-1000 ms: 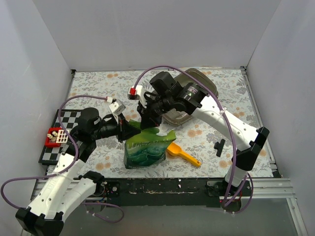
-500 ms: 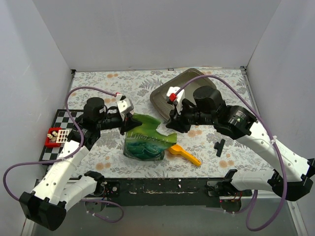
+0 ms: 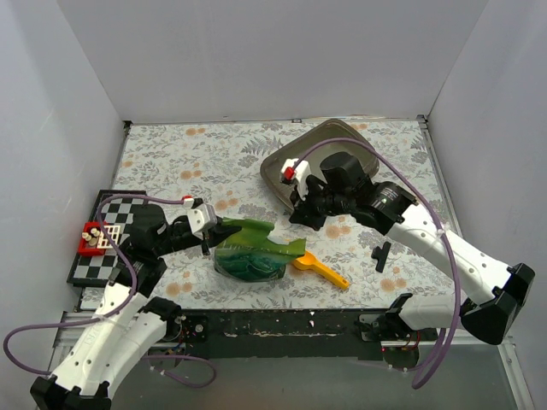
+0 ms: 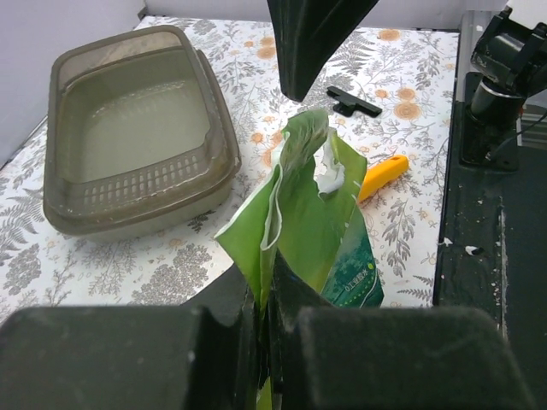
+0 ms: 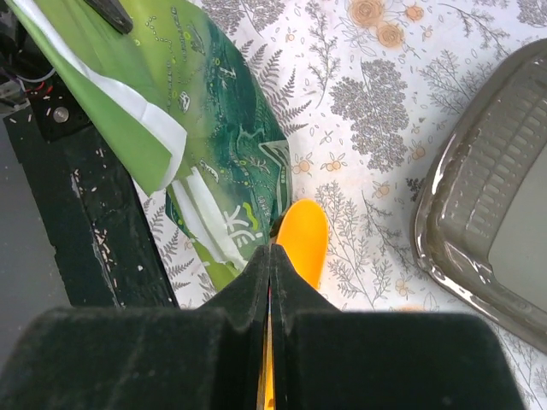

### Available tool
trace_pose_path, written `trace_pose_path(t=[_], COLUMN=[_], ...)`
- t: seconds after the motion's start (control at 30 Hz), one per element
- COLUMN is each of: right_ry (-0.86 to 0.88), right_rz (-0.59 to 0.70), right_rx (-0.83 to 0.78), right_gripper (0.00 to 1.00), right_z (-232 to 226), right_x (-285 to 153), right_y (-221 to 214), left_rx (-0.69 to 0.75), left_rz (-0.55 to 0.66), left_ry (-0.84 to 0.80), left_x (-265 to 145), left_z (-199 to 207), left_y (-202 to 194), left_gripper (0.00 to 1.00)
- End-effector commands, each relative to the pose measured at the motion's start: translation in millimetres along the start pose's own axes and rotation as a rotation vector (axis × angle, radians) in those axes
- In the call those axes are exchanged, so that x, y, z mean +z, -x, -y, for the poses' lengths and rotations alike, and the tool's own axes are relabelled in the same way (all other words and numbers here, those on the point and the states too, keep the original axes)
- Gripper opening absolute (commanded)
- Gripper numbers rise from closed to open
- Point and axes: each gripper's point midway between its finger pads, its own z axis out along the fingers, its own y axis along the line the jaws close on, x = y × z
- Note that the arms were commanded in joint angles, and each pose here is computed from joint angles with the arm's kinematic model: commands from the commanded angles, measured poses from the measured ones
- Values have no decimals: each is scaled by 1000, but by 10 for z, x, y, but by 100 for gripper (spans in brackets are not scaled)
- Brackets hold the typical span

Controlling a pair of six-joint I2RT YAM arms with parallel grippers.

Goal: Fill the litter box with clean litter

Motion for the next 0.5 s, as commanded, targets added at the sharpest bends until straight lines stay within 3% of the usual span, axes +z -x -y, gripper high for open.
trace_pose_path(t=[0.0,0.17,0.47], right_ry=[123,266,346], right_rz=[95,87,48], right_rx=[-112,-167,-142], right_gripper=[1,1,1], right_z=[-97,-267,-304], right_x=[69,152,346], right_y=[115,46,15], left_rx=[48,52,42], left_rz=[70,97,97], left_ry=[75,127,135], left_x=[-61,-118,-146], left_z=[-59,-75,-37], left_y=[165,172,97], left_gripper=[0,0,0])
